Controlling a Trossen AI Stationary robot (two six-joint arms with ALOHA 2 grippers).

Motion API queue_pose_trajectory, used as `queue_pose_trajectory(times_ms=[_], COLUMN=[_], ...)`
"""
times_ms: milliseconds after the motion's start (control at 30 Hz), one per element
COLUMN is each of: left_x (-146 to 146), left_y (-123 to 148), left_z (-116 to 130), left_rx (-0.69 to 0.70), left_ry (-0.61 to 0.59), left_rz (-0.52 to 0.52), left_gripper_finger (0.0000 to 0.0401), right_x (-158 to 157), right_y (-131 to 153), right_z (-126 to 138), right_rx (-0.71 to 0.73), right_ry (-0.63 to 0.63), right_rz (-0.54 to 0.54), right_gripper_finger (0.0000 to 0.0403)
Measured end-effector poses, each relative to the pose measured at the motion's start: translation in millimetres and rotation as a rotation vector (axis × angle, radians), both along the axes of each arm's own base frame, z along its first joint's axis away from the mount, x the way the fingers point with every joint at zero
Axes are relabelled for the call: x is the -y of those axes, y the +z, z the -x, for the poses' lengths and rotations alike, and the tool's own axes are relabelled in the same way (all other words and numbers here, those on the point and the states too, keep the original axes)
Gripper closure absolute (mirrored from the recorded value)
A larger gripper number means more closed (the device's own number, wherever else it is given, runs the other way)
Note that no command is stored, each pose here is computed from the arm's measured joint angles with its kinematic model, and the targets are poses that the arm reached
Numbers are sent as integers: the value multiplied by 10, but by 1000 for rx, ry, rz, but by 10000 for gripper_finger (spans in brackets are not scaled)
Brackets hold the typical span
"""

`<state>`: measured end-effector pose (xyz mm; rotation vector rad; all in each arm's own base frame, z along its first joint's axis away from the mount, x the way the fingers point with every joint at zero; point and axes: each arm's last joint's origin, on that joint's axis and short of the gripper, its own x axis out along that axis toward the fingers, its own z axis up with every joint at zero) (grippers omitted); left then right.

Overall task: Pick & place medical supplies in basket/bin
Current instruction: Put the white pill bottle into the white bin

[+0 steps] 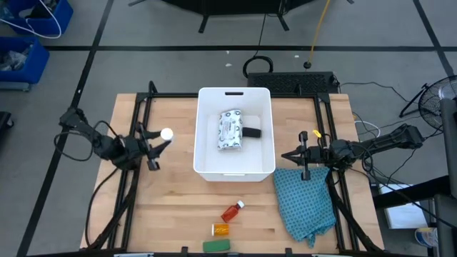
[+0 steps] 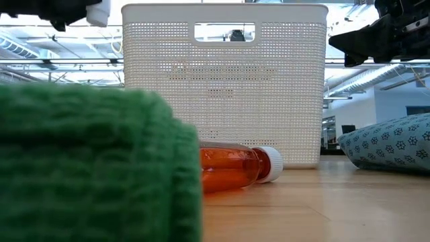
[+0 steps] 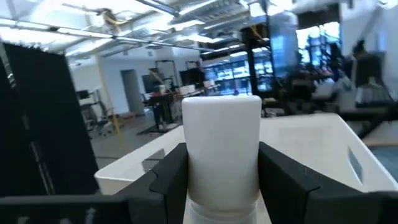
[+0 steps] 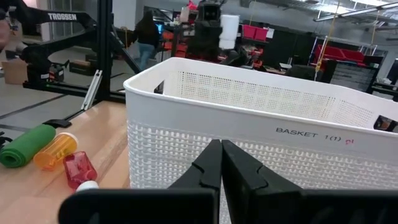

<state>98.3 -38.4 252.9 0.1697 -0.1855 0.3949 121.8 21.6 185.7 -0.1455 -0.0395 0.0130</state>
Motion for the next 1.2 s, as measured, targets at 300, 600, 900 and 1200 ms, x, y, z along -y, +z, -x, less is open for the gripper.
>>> queue_pose_trajectory(times_ms=[300,600,900,1200], left_x=[-53,-319,-721,-741], left_y=[603,770,480,-8], left_z=[-336,-1550,-2534,-3027], left_rx=[-57,-484,-673,-811], left_ry=[34,-179,-411,-445], left_rz=[-73,-83,142,170], left_gripper_finger=[239,239,239,239], right_x=[0,1,0,0], right_y=[10,35,13,13], right_z=[1,2,1,1], right_rx=[10,36,14,14], right_ry=[-2,-3,-1,-1], right_rz=[36,38,26,30], right_gripper_finger=[403,403,403,403])
